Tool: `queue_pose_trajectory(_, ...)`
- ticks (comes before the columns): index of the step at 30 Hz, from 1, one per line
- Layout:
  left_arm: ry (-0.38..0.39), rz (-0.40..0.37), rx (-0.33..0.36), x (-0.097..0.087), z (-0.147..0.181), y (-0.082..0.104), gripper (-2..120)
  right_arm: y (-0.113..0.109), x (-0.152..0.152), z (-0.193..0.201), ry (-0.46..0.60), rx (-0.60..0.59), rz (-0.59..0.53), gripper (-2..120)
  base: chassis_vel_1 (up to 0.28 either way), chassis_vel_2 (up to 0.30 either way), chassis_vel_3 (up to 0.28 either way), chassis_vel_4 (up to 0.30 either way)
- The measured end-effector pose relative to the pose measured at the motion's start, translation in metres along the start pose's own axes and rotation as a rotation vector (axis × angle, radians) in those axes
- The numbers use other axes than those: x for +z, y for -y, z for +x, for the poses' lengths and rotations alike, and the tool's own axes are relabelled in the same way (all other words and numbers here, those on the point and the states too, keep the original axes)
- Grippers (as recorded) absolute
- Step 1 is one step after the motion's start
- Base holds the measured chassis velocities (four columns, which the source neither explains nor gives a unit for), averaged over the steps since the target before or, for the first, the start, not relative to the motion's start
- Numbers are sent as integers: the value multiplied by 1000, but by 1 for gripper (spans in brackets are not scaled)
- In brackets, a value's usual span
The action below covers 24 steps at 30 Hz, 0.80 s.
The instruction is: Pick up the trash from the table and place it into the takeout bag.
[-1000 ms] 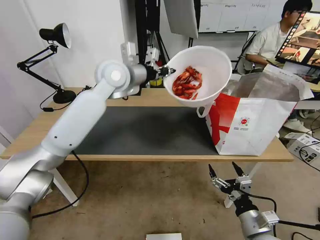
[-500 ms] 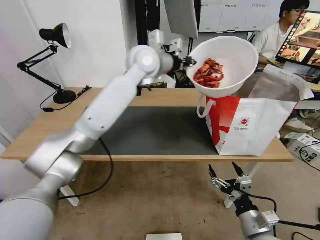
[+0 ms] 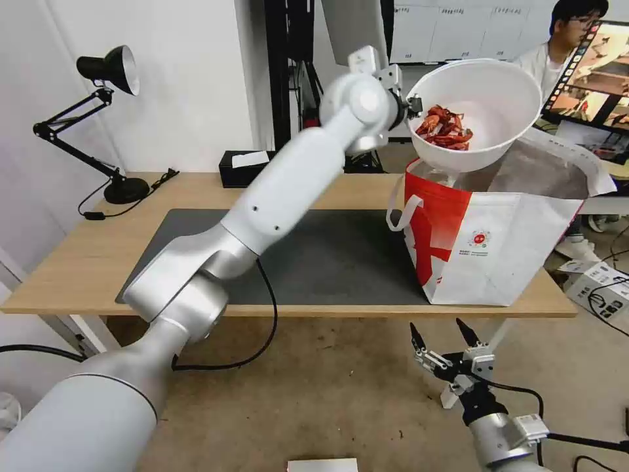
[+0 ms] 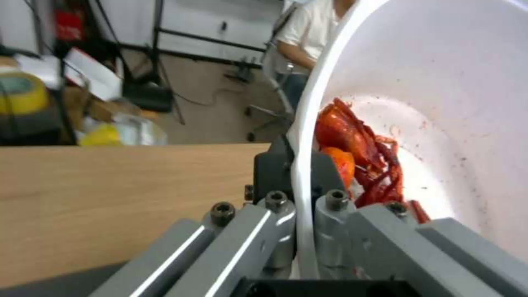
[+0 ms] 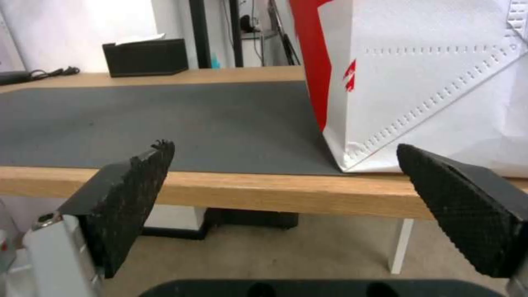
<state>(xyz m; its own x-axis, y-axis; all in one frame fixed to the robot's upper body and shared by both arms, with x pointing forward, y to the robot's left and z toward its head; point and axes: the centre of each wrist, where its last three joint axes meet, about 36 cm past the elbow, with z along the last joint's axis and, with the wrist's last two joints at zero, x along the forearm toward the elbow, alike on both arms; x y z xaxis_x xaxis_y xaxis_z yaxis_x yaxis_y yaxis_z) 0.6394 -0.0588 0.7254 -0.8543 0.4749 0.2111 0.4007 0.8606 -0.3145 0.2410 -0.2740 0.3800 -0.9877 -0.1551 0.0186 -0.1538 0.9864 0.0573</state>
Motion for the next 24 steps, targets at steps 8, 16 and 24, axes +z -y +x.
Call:
queue_pose_trajectory(8,62,-137,-6,34,-1,4,0,0,0,0,0,0,0,100,0,0,0,0)
queue_pose_trajectory(16,77,-242,89,49,10,11,0,0,0,0,0,0,0,100,0,0,0,0)
queue_pose_trajectory(24,67,-268,182,52,14,14,0,0,0,0,0,0,0,100,0,0,0,0)
